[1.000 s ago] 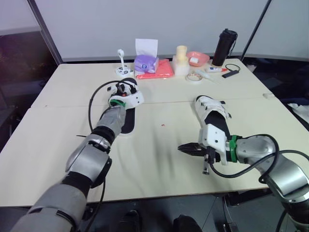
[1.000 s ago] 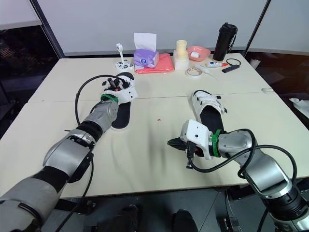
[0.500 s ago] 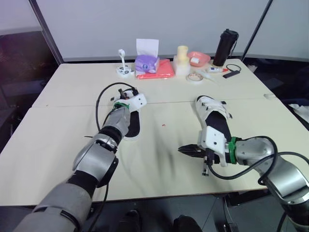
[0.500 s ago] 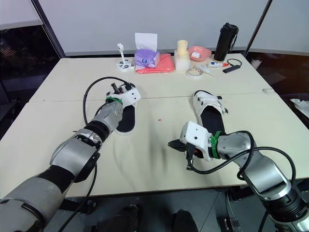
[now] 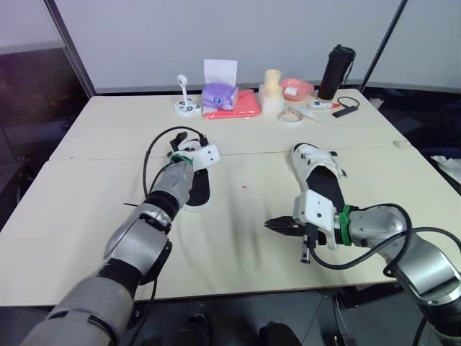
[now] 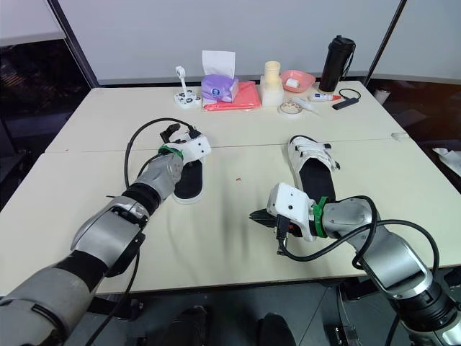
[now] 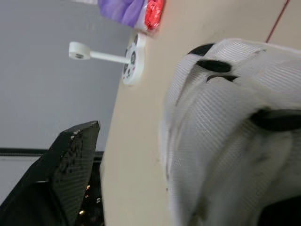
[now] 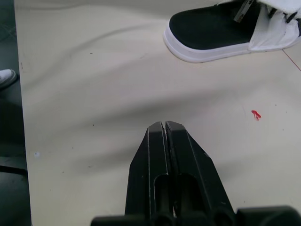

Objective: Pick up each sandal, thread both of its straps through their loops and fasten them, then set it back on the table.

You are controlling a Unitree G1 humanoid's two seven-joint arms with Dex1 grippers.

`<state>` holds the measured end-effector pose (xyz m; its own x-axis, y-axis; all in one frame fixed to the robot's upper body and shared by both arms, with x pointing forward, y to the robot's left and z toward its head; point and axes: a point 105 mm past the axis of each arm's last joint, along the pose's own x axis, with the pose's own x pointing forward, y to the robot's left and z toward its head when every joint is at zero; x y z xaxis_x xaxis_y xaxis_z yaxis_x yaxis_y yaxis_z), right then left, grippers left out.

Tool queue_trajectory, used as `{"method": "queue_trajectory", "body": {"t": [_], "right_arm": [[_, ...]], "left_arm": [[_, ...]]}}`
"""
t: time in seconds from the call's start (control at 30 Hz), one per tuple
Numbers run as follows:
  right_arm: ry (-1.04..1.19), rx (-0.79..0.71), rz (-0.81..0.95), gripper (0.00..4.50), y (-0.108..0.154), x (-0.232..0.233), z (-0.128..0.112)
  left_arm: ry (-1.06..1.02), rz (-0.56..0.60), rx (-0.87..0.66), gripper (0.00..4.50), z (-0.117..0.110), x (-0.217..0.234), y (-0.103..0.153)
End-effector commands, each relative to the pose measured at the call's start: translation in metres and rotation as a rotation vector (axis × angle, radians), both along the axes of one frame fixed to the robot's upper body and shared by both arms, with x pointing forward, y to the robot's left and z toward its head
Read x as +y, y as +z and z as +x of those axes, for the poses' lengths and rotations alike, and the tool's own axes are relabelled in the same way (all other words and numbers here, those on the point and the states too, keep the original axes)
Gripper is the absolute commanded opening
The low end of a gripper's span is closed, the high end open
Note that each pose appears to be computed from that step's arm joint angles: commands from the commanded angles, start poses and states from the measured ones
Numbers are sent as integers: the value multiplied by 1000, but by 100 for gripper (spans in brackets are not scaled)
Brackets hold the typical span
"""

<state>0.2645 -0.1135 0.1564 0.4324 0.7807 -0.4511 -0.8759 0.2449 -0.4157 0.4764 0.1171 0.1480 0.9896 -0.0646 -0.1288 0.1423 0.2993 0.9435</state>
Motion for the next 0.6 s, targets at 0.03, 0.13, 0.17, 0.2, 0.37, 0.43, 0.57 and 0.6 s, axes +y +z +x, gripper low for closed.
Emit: {"method": "queue_trajectory", "body": {"t": [0.03, 0.13, 0.17, 0.2, 0.37, 0.43, 0.57, 0.6], "right_arm": [[10, -38, 1, 0, 6, 2, 0], [14, -38, 1, 0, 6, 3, 1], [15, -38, 1, 0, 6, 3, 1], [16, -38, 0, 0, 6, 3, 2], [24, -42, -2, 0, 5, 3, 3], [27, -42, -2, 0, 5, 4, 3], [32, -45, -3, 0, 5, 4, 5], [34, -46, -3, 0, 5, 5, 5]], "left_arm": [[-70, -18, 185, 445, -19, -8, -37], [-94, -47, 258, 445, -37, -4, -41], [-102, -53, 284, 445, -43, -3, -42], [-107, -60, 307, 445, -49, -3, -43], [-133, -150, 430, 445, -76, 6, -29], [-148, -182, 454, 445, -84, 8, -20], [-167, -278, 483, 445, -94, 13, -2], [-181, -330, 488, 445, -97, 13, 5]]}}
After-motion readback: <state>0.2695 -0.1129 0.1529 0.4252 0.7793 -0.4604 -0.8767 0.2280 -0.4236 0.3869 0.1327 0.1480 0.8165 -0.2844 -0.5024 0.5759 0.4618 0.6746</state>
